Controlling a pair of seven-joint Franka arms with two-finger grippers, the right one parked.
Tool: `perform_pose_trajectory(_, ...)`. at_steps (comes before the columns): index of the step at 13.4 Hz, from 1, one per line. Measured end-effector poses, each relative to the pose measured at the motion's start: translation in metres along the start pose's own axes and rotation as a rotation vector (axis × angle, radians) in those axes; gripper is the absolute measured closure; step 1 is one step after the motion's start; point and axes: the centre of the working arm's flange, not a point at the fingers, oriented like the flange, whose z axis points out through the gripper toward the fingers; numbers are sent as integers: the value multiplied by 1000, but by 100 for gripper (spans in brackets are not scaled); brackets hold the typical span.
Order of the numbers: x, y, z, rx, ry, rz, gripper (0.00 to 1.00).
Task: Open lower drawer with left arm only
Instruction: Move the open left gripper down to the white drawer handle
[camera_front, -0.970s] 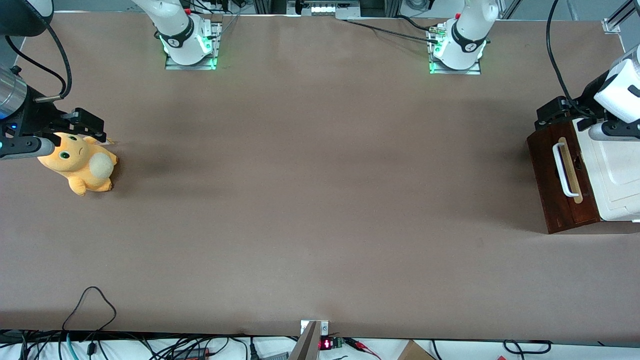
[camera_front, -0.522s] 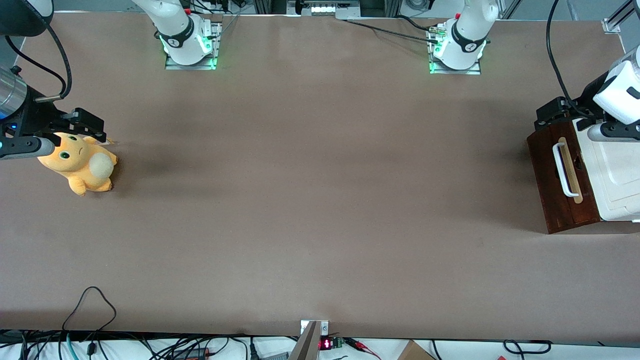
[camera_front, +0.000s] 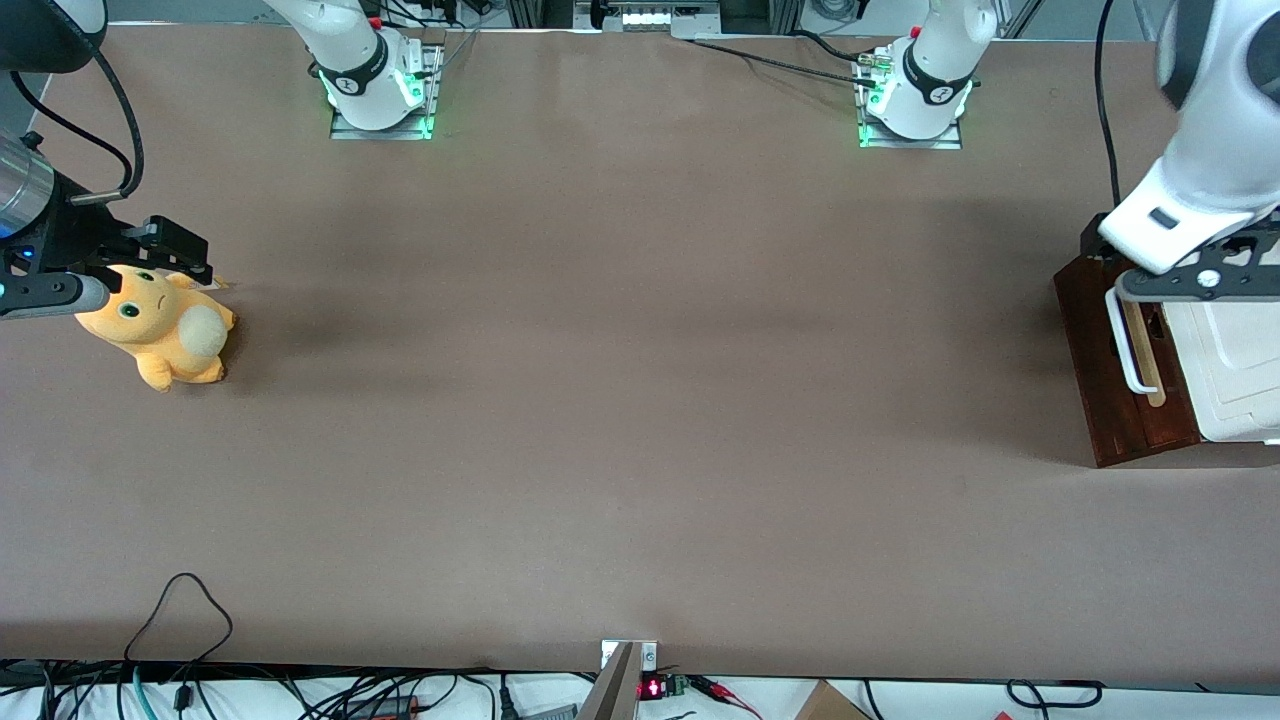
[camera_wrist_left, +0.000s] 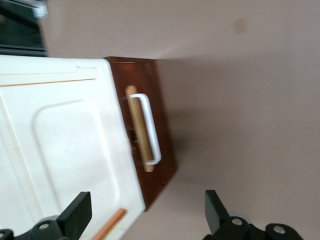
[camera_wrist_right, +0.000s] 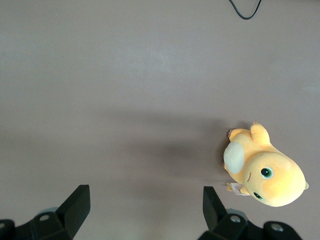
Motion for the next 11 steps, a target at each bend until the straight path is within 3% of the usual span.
perform_pose_trajectory(4, 13, 54, 66, 260, -82, -51, 0)
perform_pose_trajectory(7, 10, 104, 143, 471, -104, -130, 0)
perform_pose_trajectory(9, 0, 131, 198, 588, -118, -152, 0)
perform_pose_trajectory(11, -6, 146, 237, 677, -117, -136, 0)
